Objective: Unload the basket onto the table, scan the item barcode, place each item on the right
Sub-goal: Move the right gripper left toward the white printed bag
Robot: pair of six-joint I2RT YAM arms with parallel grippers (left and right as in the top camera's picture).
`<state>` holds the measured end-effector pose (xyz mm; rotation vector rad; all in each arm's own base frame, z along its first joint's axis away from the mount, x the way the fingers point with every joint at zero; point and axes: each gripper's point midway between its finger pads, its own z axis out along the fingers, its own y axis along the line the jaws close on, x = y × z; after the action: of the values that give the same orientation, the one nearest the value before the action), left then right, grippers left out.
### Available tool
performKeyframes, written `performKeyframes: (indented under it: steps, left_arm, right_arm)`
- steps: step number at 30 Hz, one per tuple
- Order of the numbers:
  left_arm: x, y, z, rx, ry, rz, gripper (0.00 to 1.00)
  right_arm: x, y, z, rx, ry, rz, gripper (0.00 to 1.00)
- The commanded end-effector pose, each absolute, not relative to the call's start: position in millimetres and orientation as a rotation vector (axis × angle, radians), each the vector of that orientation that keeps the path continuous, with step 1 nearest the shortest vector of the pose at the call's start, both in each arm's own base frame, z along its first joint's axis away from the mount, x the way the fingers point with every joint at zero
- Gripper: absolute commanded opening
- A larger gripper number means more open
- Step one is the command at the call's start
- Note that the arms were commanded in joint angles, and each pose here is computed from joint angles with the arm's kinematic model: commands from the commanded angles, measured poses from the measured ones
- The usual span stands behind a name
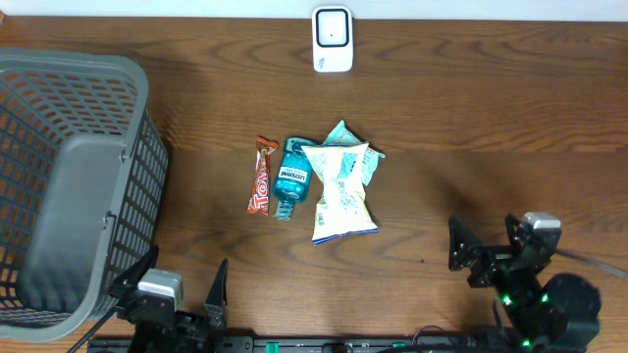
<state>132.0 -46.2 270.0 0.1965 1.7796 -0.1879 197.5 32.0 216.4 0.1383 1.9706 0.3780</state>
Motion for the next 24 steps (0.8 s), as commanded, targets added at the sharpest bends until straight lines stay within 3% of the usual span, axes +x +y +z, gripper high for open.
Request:
performKeyframes:
  steps: [1, 13, 24]
  left_arm:
    - [131.8, -48.3, 270.1, 0.203, 1.776, -0.200, 1.00]
    - [131.8, -48.3, 270.1, 0.203, 1.776, -0.200, 1.00]
    - [131.8, -48.3, 270.1, 0.203, 1.776, -0.200, 1.00]
  right_arm:
    - [195.0, 29.5, 230.9, 0.194, 2.064, 0.379, 0.99]
    - [157.2, 121.6, 267.4, -0.046, 2.245, 1.117, 0.99]
    - [151.8, 122.3, 260.6, 0.112, 2.310, 1.194, 0.99]
